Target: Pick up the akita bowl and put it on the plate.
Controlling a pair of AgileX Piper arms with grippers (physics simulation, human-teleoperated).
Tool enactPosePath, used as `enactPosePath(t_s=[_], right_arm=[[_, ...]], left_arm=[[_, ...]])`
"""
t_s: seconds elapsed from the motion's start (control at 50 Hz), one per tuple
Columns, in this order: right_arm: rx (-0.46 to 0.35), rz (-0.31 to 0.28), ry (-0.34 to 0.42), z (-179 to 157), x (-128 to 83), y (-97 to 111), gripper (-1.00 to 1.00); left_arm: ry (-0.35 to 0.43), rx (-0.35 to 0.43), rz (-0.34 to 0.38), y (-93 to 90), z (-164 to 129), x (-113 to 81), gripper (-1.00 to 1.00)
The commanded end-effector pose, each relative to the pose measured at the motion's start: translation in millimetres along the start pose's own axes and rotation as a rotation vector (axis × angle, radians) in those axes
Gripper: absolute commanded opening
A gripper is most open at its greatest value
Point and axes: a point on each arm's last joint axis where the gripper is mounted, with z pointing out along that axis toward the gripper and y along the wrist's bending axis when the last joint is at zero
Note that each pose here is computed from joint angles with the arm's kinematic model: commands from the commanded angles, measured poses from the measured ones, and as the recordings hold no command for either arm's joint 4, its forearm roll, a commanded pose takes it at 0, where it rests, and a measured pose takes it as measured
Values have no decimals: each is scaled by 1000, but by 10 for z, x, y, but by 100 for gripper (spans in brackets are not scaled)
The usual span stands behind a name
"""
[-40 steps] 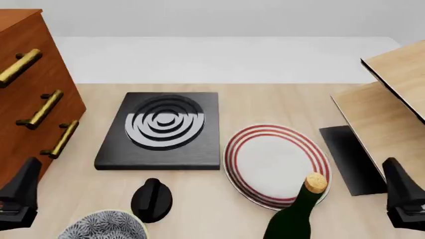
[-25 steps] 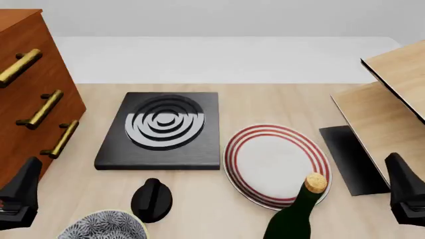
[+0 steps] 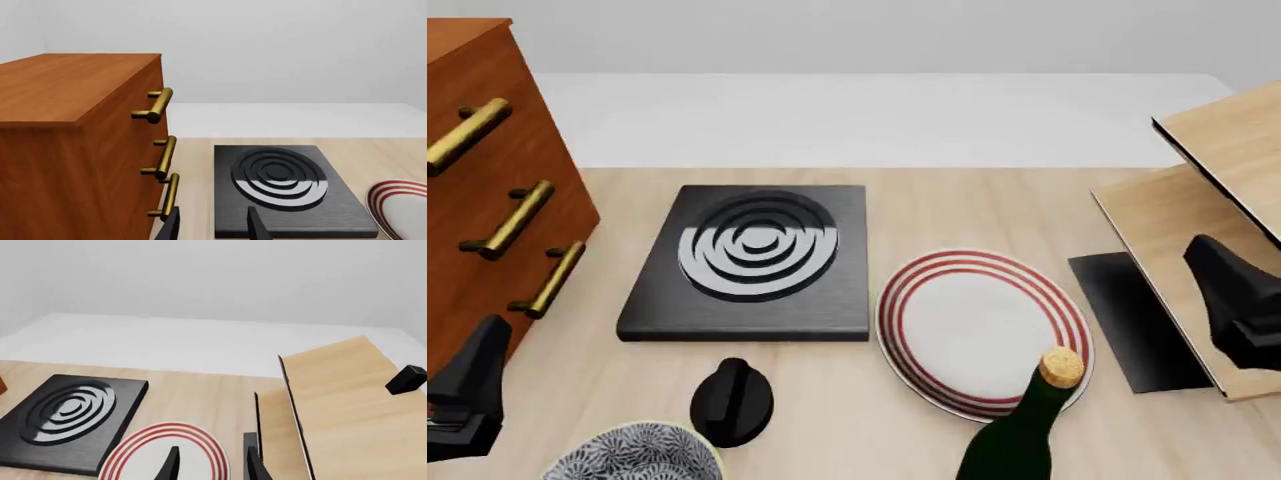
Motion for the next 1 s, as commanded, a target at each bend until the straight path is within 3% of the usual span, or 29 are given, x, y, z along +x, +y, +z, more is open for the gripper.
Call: enactPosePath(t_s=[0.02,0.08,0.1,0.2,0.38,0.48,0.58,0.64,0.74,0.92,1.0], right_arm=[[-112,-43,67,214,-256,119,100],[-137,-63,61,227,-364,148,100],[-148,-97,75,272,-377,165,100],[-181,-80,71,318,-530,213,100],[-299,-150,165,537,-659,421,100],[-324,-175,190,685,-766,504,100],[-402,-226,244,827,-764,689,100],[-435,-226,279,899,-753,788,100],[-493,-282,308,987,-771,945,100],[-545,-314,334,1199,-857,1185,100],[-593,-346,367,1261,-775,1347,100]], left_arm=[[-1,0,0,0,0,-1,100],[0,0,0,0,0,0,100],[0,0,0,0,0,0,100],[0,0,0,0,0,0,100],[0,0,0,0,0,0,100],[0,0,0,0,0,0,100],[0,0,0,0,0,0,100],[0,0,0,0,0,0,100],[0,0,0,0,0,0,100],[0,0,0,0,0,0,100],[0,0,0,0,0,0,100]])
